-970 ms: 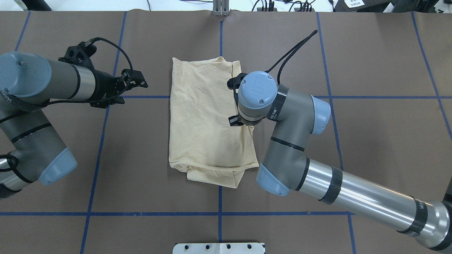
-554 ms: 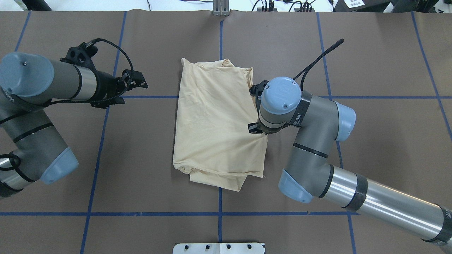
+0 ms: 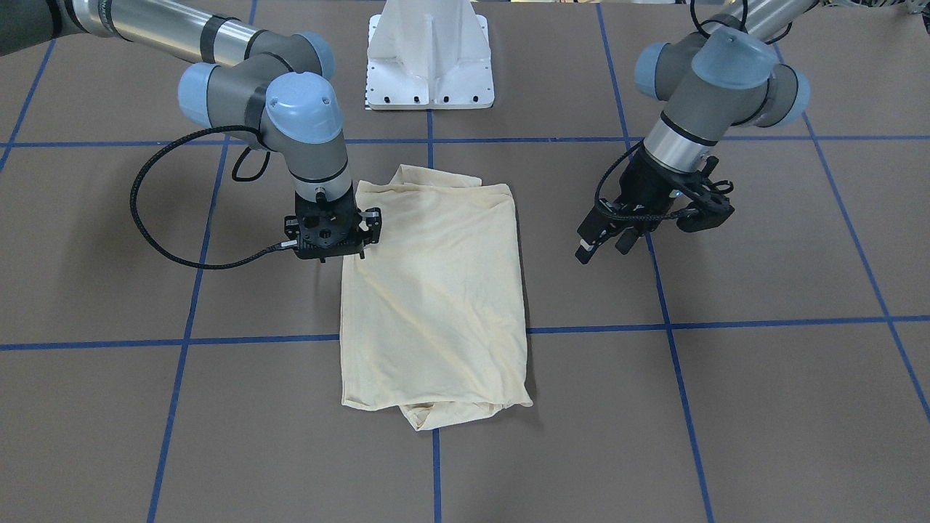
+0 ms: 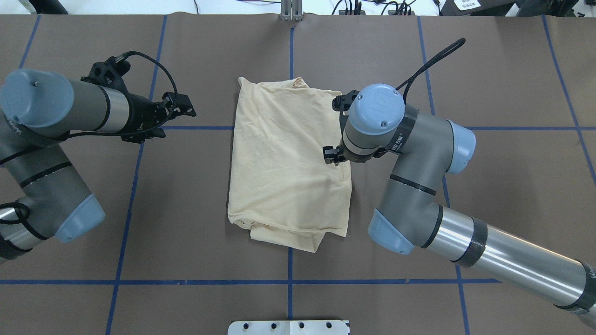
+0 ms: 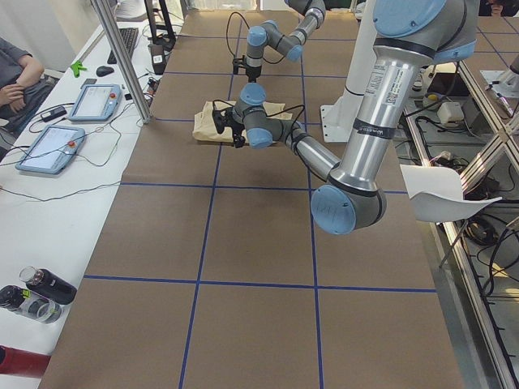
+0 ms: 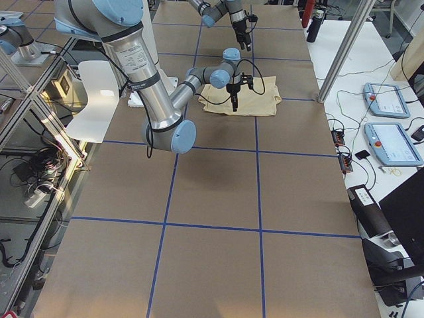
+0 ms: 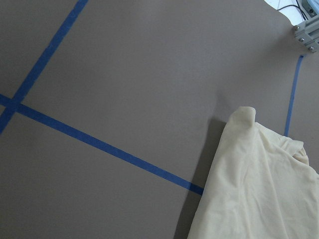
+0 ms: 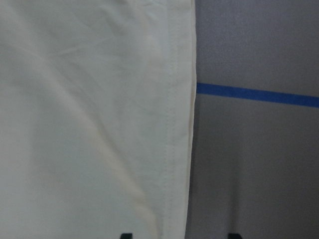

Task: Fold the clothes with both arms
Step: 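Grasp the bundle's far edge with the right gripper while the left gripper approaches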

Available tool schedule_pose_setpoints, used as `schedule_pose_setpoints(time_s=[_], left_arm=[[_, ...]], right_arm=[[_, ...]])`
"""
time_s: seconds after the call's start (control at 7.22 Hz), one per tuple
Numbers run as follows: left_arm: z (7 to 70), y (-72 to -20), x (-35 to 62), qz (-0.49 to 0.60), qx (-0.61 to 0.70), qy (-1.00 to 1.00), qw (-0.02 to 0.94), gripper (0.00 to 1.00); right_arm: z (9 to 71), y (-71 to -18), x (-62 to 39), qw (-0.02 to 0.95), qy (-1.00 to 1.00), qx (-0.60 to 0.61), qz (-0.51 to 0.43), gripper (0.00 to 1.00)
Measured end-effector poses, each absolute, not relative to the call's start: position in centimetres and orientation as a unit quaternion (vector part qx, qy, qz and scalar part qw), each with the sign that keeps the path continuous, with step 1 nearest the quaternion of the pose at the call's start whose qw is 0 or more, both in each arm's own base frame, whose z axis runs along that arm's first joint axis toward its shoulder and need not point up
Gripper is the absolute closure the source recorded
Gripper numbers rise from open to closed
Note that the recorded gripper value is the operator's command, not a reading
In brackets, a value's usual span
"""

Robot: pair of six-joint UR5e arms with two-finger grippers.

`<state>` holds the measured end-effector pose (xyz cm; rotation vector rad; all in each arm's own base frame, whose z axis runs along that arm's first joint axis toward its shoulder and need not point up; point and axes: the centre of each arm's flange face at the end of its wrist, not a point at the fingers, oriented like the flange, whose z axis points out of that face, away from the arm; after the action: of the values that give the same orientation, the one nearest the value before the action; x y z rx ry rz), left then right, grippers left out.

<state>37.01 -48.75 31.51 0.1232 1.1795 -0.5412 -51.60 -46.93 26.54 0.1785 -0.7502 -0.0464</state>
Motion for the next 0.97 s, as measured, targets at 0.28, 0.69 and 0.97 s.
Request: schedule_pose_setpoints(time_s=[0.28, 0.69, 0.97], left_arm=[[30.4, -48.0, 37.2, -0.242, 0.050, 0.563, 0.789, 0.00], [28.0, -42.8, 41.0, -0.250, 0.004, 0.614, 0.749, 0.00], [28.6, -38.2, 46.1, -0.268, -0.010, 0.611, 0.745, 0.00]], right_arm=[[24.8, -47.2, -51.1, 0.916, -0.391, 0.092, -0.009, 0.00], [21.7, -45.1, -49.4, 0.895, -0.441, 0.050, 0.043, 0.00], [20.0, -43.6, -48.9, 0.885, -0.461, 0.038, 0.061, 0.00]])
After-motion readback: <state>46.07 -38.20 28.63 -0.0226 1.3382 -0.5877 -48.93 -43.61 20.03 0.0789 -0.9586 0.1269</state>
